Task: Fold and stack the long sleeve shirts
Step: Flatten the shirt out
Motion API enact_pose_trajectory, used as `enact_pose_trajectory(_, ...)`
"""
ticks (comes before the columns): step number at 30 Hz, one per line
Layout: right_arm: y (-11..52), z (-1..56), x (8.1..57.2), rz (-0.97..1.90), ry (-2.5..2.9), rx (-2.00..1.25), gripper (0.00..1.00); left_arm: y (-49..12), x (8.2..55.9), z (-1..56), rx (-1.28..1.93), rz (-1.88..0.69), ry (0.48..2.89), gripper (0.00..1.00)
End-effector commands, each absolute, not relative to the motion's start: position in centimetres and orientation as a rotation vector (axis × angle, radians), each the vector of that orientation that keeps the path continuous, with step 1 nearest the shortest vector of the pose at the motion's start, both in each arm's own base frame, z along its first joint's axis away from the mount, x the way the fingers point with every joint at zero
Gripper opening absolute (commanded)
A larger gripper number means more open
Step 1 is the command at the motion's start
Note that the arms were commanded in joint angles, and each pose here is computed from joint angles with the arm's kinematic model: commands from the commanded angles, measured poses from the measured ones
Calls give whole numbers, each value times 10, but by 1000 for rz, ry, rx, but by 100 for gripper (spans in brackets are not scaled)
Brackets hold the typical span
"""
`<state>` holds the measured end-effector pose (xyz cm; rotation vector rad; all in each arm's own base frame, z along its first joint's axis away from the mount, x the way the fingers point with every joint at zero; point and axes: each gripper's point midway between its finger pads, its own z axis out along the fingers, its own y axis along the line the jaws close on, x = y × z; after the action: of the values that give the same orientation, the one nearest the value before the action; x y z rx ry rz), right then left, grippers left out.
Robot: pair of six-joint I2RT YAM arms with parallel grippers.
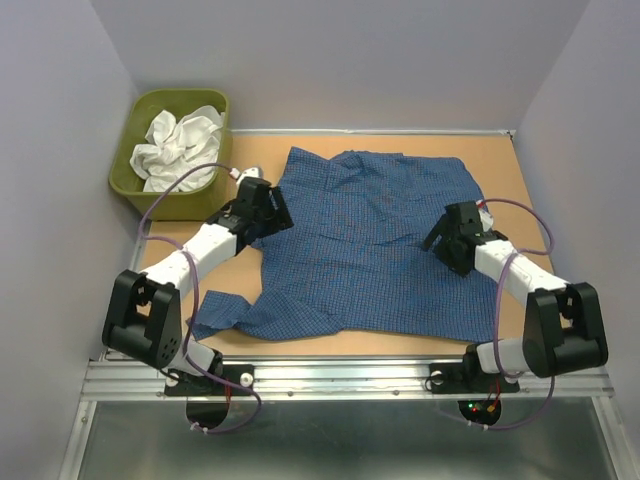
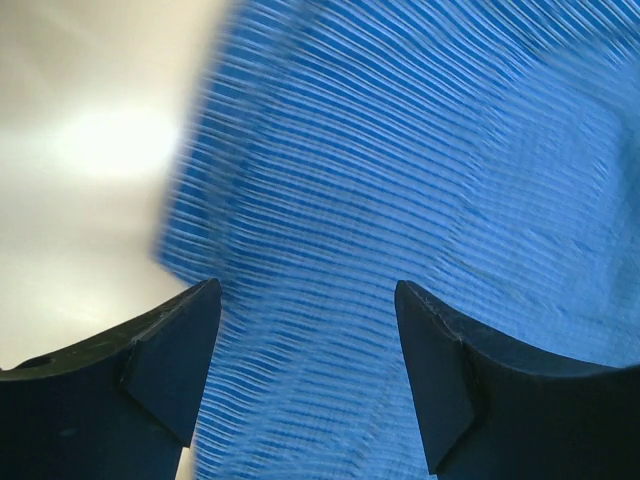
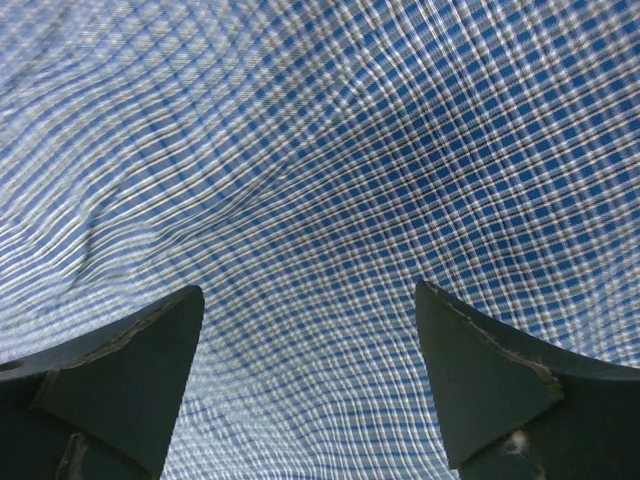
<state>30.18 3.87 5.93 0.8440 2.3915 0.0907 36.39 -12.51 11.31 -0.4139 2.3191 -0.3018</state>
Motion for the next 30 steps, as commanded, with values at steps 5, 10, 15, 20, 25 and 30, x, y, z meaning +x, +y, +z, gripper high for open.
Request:
enact_pose_trajectory(5,32,33,310,54,2359,975,81,-199,352,85,-241,-376,2431,75)
enact_pose_trajectory(10,32,22,314,40,2368,988,73,-225,352,48,-208,-398,2519,75)
enact_pose_trajectory(15,30,9,333,26,2376,1001,73,-230,377,36,-238,-357,2519,73)
enact_pose_trajectory(20,26,-3,369,28,2370,1024,73,-215,421,25,-338,-328,2523,73)
enact_pose_trajectory(25,30,3,426,73,2335,995,75,-210,459,46,-364,-365,2471,76)
enact_pose_trajectory(30,29,68,451,131,2201,938,83,-207,457,108,-287,-399,2363,81)
